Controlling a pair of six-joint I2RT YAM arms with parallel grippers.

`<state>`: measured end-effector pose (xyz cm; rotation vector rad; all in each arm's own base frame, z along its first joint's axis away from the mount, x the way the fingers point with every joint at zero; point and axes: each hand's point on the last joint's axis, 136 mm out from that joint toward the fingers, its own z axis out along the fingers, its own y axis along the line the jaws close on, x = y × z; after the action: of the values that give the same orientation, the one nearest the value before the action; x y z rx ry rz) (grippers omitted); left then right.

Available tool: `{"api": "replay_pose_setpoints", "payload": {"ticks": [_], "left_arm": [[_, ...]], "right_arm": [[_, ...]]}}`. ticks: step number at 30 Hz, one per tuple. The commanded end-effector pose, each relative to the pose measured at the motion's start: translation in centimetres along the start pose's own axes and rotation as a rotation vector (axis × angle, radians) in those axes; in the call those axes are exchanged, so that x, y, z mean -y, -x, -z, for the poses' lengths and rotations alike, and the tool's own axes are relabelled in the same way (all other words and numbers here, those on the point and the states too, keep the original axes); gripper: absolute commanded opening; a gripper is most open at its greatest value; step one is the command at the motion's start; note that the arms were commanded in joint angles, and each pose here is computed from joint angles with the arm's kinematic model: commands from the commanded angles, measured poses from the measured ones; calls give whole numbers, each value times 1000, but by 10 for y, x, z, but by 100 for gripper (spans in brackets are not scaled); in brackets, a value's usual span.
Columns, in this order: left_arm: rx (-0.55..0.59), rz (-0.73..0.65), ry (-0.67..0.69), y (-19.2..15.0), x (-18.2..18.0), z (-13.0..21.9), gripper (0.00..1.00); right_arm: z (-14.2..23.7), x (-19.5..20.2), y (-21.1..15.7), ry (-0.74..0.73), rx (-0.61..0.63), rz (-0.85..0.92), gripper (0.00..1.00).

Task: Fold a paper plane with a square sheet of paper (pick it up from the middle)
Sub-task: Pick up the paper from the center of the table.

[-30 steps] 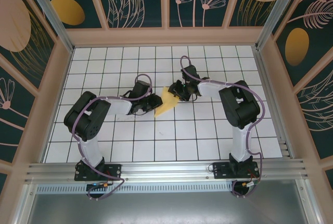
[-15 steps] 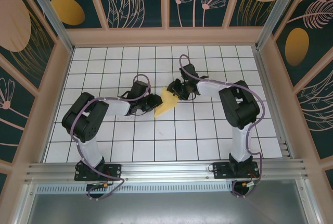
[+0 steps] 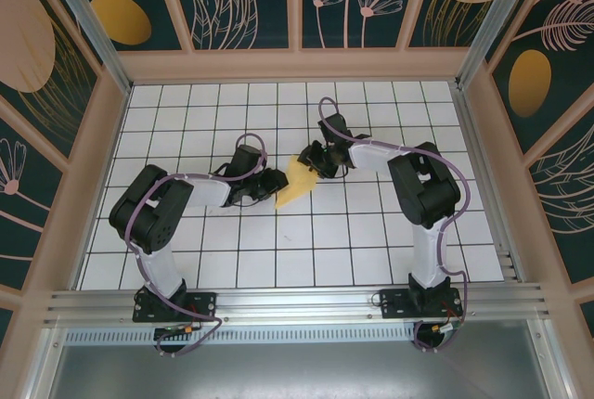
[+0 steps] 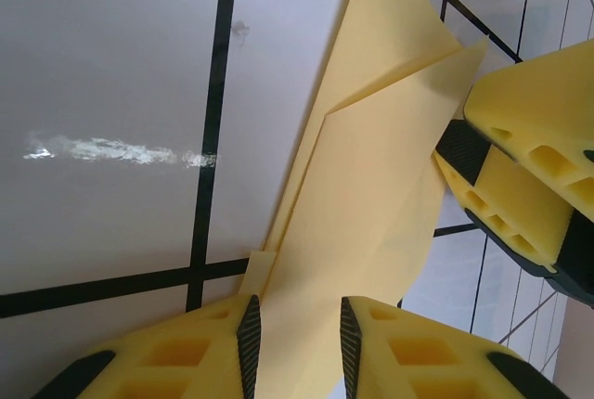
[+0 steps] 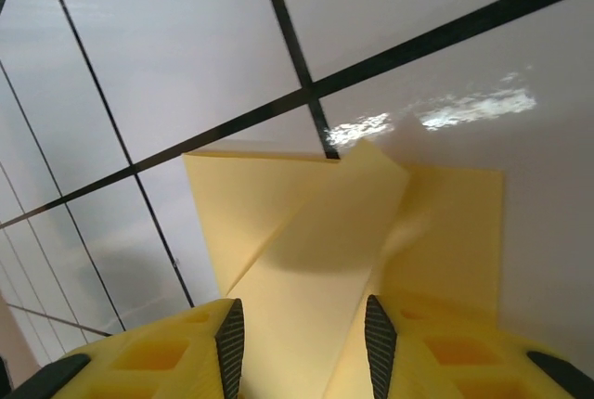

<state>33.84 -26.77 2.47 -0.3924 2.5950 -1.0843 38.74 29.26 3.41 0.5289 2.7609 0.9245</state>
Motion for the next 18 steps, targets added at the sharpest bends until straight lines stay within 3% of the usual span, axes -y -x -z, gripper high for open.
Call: {"api": "replay_pose_setpoints", "payload": {"ticks": [1, 18], "left_arm": [[14, 11, -14, 4, 2, 4, 31], [14, 8, -21, 5, 4, 6, 31]], "right_arm": [[6, 0, 5, -26, 27, -30, 41], [-9, -7, -2, 29, -31, -19, 40]]}}
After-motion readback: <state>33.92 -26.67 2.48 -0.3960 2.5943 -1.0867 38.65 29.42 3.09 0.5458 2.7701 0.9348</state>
